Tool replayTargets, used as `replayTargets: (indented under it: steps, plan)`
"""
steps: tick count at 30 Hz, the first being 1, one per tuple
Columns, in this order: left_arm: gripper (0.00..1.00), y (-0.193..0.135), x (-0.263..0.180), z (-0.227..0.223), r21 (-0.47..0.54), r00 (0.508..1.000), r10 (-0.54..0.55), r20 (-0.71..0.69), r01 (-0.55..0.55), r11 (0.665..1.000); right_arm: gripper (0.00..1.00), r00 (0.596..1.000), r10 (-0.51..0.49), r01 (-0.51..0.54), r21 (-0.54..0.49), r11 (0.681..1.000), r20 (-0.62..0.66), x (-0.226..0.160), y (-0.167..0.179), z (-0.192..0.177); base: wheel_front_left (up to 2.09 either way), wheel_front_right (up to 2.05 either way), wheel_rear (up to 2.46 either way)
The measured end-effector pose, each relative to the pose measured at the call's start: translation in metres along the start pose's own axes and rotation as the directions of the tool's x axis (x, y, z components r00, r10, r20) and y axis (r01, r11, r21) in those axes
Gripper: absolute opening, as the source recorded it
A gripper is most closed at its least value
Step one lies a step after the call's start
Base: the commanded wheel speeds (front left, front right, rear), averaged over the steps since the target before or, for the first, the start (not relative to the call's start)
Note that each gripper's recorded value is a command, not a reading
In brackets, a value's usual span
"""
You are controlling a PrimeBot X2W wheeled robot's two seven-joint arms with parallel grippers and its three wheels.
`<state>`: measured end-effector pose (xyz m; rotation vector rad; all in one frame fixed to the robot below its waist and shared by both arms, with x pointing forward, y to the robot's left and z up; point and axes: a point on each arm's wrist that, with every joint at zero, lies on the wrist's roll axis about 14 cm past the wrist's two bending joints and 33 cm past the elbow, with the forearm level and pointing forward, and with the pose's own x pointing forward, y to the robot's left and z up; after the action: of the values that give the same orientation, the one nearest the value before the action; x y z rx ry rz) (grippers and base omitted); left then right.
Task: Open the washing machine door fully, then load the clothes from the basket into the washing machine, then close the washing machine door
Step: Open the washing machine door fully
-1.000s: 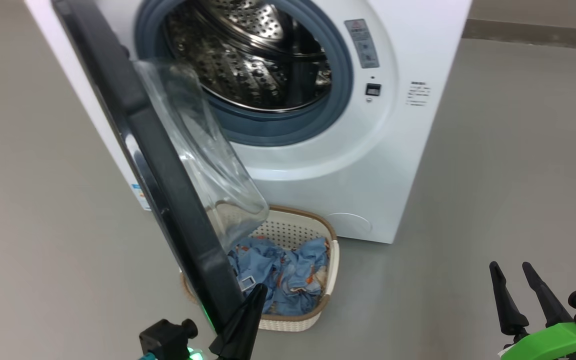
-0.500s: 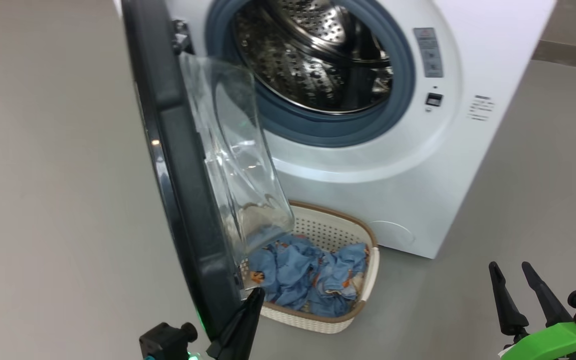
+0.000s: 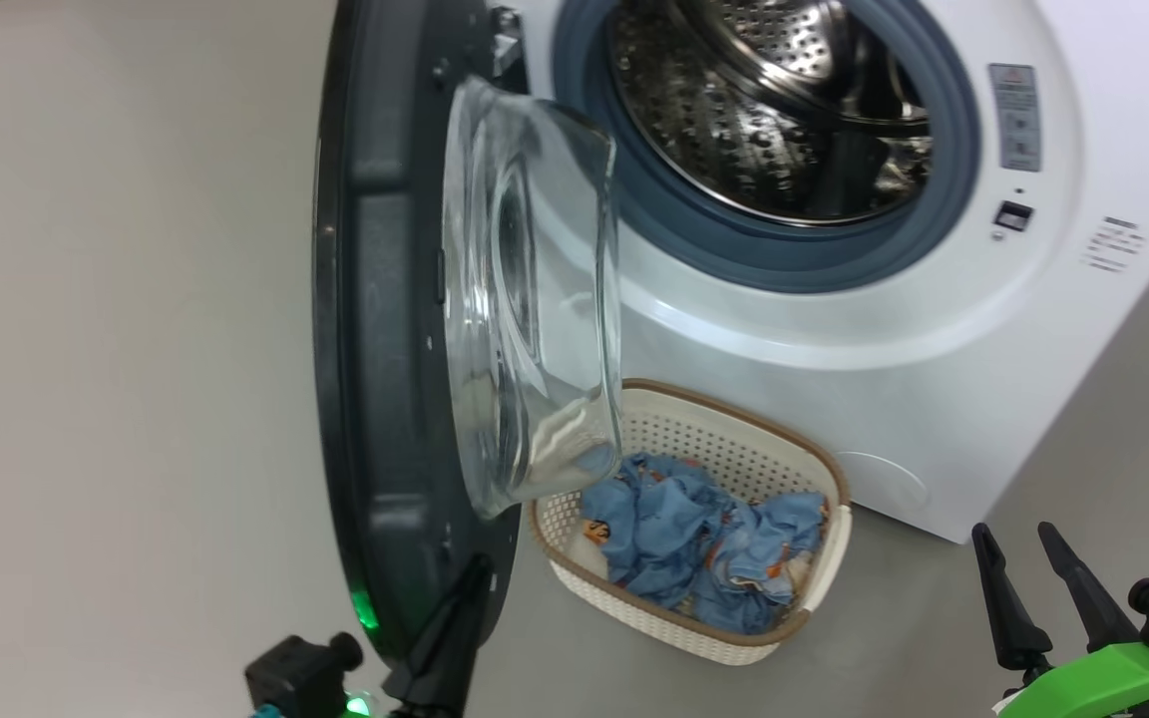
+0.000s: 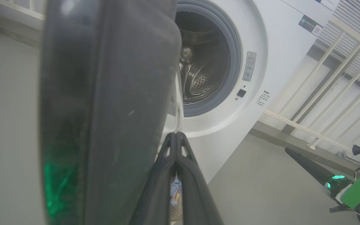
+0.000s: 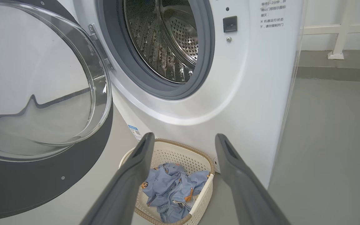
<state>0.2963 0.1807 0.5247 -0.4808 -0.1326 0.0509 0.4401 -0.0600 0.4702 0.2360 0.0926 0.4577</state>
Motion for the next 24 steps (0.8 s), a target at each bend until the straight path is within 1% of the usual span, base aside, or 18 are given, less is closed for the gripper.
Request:
replayTargets:
  steps: [6, 7, 12, 19, 24]
  plan:
    - [0.00, 0.034, -0.009, 0.021, 0.029, 0.990, 0.127, 0.065, -0.129, 0.991, 1.00, 0.997, 0.071, -0.071, -0.008, 0.997, -0.031, 0.013, 0.023, -0.011, 0.00, 0.00, 0.00]
    - [0.00, 0.049, -0.013, 0.030, 0.046, 0.981, 0.172, 0.087, -0.177, 0.983, 1.00, 0.995, 0.090, -0.090, -0.006, 0.996, -0.036, 0.018, 0.029, -0.013, 0.00, 0.00, 0.00]
    - [0.00, 0.080, -0.022, 0.044, 0.079, 0.957, 0.264, 0.118, -0.274, 0.958, 1.00, 0.992, 0.115, -0.116, -0.003, 0.993, -0.046, 0.025, 0.037, -0.018, 0.00, 0.00, 0.00]
    - [0.00, 0.117, -0.032, 0.058, 0.118, 0.923, 0.354, 0.150, -0.372, 0.920, 1.00, 0.992, 0.119, -0.119, -0.002, 0.993, -0.048, 0.028, 0.038, -0.019, 0.00, 0.00, 0.00]
    - [0.00, 0.137, -0.030, 0.083, 0.142, 0.900, 0.377, 0.216, -0.411, 0.900, 1.00, 0.992, 0.117, -0.117, -0.004, 0.993, -0.052, 0.027, 0.036, -0.020, 0.00, 0.00, 0.00]
